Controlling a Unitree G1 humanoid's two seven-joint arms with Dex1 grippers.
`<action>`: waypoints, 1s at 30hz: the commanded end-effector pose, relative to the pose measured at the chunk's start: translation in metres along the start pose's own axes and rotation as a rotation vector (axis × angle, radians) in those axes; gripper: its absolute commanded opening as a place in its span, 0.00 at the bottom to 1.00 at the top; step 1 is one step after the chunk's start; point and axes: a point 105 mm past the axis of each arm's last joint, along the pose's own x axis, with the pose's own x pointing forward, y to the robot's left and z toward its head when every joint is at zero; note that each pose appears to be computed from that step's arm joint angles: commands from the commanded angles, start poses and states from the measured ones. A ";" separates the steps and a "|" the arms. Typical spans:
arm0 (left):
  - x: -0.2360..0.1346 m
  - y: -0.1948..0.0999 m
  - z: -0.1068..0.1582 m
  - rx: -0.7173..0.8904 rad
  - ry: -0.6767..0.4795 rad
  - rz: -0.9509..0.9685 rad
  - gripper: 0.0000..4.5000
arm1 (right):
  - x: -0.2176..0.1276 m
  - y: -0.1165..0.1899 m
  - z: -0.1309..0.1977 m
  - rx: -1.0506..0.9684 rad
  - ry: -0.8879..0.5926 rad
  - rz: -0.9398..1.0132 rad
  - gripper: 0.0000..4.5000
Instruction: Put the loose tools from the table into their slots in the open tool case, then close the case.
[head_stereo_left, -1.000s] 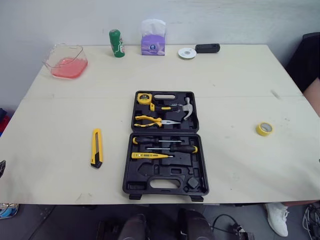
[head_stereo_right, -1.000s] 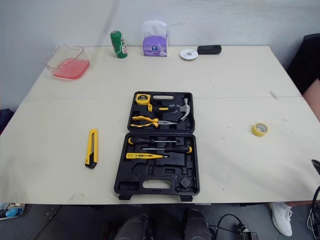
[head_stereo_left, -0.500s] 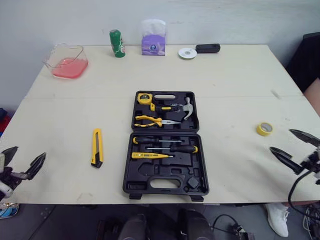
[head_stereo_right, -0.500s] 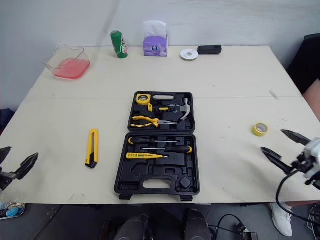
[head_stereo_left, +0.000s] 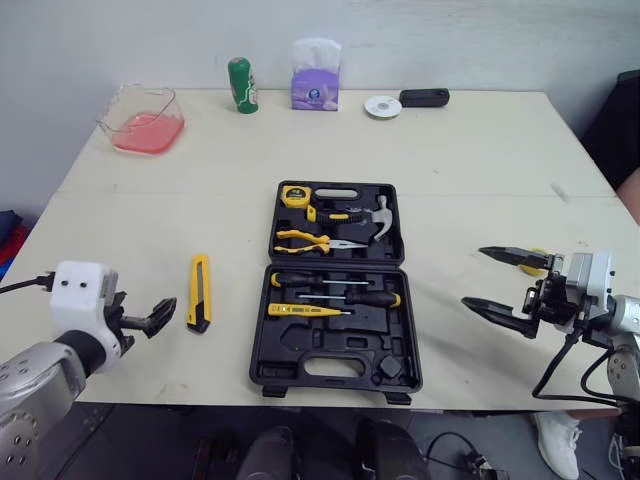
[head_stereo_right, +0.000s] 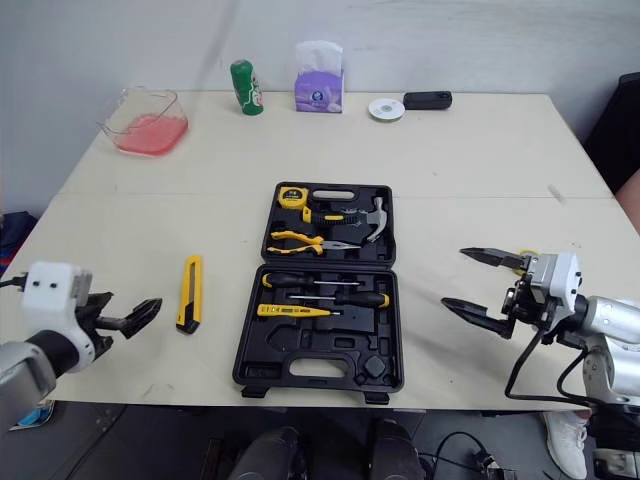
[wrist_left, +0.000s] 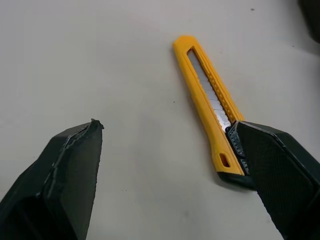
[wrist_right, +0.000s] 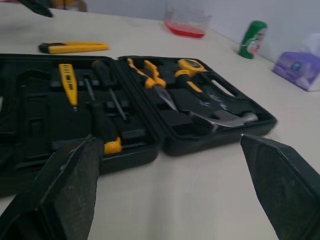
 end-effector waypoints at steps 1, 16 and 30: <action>0.000 -0.019 -0.001 0.056 0.044 -0.026 0.99 | 0.010 0.005 0.015 -0.043 -0.053 0.065 1.00; 0.041 -0.052 -0.014 -0.006 0.099 0.051 0.99 | 0.032 0.030 0.025 -0.022 -0.127 0.213 1.00; 0.060 -0.049 -0.028 -0.004 0.179 0.111 0.99 | 0.037 0.038 0.031 -0.017 -0.154 0.234 1.00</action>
